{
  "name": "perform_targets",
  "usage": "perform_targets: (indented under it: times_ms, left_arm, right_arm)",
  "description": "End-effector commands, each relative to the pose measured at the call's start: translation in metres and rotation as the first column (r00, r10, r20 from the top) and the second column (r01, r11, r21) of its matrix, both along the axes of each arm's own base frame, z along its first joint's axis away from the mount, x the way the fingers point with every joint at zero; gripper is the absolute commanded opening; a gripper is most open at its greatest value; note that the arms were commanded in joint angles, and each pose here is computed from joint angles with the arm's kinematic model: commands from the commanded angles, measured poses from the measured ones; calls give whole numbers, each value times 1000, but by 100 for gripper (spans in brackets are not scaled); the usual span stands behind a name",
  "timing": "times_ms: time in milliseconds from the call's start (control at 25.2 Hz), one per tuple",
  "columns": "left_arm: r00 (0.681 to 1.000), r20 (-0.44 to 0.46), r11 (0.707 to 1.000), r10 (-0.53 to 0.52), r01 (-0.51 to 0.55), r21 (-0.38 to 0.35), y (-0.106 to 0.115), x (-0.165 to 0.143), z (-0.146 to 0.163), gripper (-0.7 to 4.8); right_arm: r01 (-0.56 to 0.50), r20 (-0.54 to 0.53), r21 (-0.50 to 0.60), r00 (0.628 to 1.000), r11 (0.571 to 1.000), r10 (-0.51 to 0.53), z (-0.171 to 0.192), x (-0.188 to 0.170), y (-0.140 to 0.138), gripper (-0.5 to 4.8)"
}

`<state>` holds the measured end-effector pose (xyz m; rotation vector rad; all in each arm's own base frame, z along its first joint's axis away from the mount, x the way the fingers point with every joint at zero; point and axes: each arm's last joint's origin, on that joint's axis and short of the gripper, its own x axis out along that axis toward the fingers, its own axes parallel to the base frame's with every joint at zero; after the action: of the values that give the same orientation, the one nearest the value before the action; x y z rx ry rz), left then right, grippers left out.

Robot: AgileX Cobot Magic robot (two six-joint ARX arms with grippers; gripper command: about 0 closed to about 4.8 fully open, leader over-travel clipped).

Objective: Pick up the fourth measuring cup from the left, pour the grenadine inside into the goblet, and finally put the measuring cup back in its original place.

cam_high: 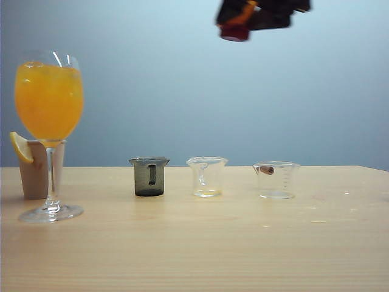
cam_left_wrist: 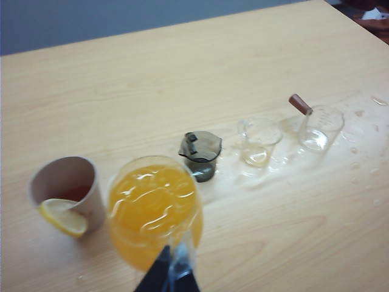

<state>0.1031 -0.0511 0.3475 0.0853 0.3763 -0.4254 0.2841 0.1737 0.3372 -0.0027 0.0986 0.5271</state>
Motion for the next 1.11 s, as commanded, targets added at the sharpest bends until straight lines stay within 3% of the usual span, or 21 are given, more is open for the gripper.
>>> perform_targets:
  times_ms: [40, 396, 832, 1109]
  left_arm:
    - [999, 23, 999, 35, -35, 14, 6, -10, 2, -5]
    - [997, 72, 999, 43, -45, 31, 8, -11, 11, -5]
    - [999, 4, 994, 33, -33, 100, -8, 21, 2, -5]
    - [995, -56, 995, 82, -79, 57, 11, 39, -3, -5]
  right_arm:
    - [-68, -1, 4, 998, 998, 68, 13, 3, 19, 251]
    - [-297, 1, 18, 955, 955, 297, 18, 24, 100, 251]
    - [-380, -41, -54, 925, 923, 378, -1, 24, 137, 251]
    - [-409, -41, -128, 913, 904, 407, -14, 22, 148, 251]
